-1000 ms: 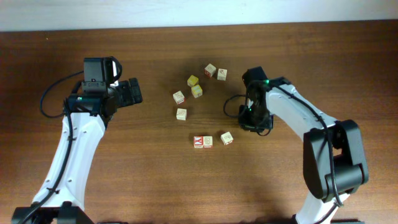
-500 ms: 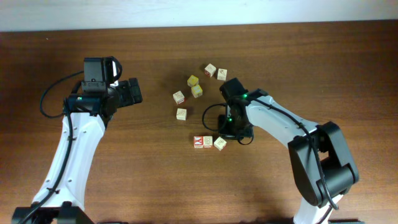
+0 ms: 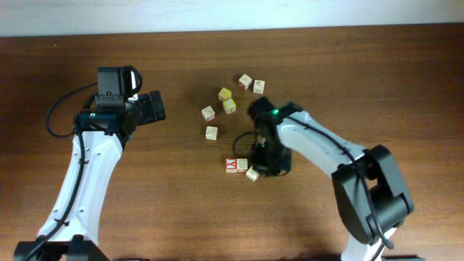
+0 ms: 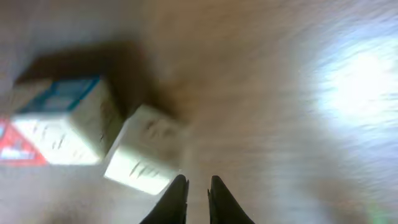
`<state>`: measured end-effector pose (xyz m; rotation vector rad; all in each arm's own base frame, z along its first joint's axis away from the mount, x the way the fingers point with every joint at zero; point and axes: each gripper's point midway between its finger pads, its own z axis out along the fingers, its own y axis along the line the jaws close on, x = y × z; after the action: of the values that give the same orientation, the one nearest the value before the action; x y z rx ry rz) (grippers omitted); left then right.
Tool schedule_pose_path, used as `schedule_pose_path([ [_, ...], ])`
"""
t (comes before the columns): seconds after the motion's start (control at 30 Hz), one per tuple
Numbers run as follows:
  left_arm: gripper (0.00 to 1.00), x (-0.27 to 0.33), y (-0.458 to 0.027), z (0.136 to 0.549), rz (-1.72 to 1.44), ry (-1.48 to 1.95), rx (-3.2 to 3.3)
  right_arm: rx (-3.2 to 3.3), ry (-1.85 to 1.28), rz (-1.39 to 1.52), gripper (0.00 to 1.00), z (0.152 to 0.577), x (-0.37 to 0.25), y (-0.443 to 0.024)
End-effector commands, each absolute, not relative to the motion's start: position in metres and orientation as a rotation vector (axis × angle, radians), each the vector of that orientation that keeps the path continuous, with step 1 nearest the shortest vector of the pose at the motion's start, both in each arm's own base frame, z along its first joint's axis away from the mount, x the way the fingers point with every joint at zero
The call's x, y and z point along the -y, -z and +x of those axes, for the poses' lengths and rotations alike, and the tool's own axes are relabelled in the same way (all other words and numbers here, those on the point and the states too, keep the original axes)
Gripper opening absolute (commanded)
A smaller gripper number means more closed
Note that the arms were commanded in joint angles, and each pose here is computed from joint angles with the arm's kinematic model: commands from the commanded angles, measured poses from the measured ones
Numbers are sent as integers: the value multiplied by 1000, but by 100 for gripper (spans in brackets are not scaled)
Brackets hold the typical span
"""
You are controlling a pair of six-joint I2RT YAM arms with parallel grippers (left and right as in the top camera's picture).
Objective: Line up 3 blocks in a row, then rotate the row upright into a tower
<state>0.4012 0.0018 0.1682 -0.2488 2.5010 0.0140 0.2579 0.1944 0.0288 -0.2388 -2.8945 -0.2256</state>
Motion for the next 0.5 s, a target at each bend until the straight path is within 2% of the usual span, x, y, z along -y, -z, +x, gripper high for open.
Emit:
schedule_pose_path([
  [0.0,99,-6,-171,404,-270,-28,-2489,2874,272,-112,11,234,-229,-36],
  [0.17,99,-5,-171,404,-269,-28,-2489,2953,151,-26,13,231,-233,-30],
  [0.27,99,-6,-171,404,-270,-28,-2489,3037,27,-20,13,246,-219,-26],
  [0.47,99,-6,-171,404,-270,-28,-2489,3110,19,125,13,265,-217,-25],
])
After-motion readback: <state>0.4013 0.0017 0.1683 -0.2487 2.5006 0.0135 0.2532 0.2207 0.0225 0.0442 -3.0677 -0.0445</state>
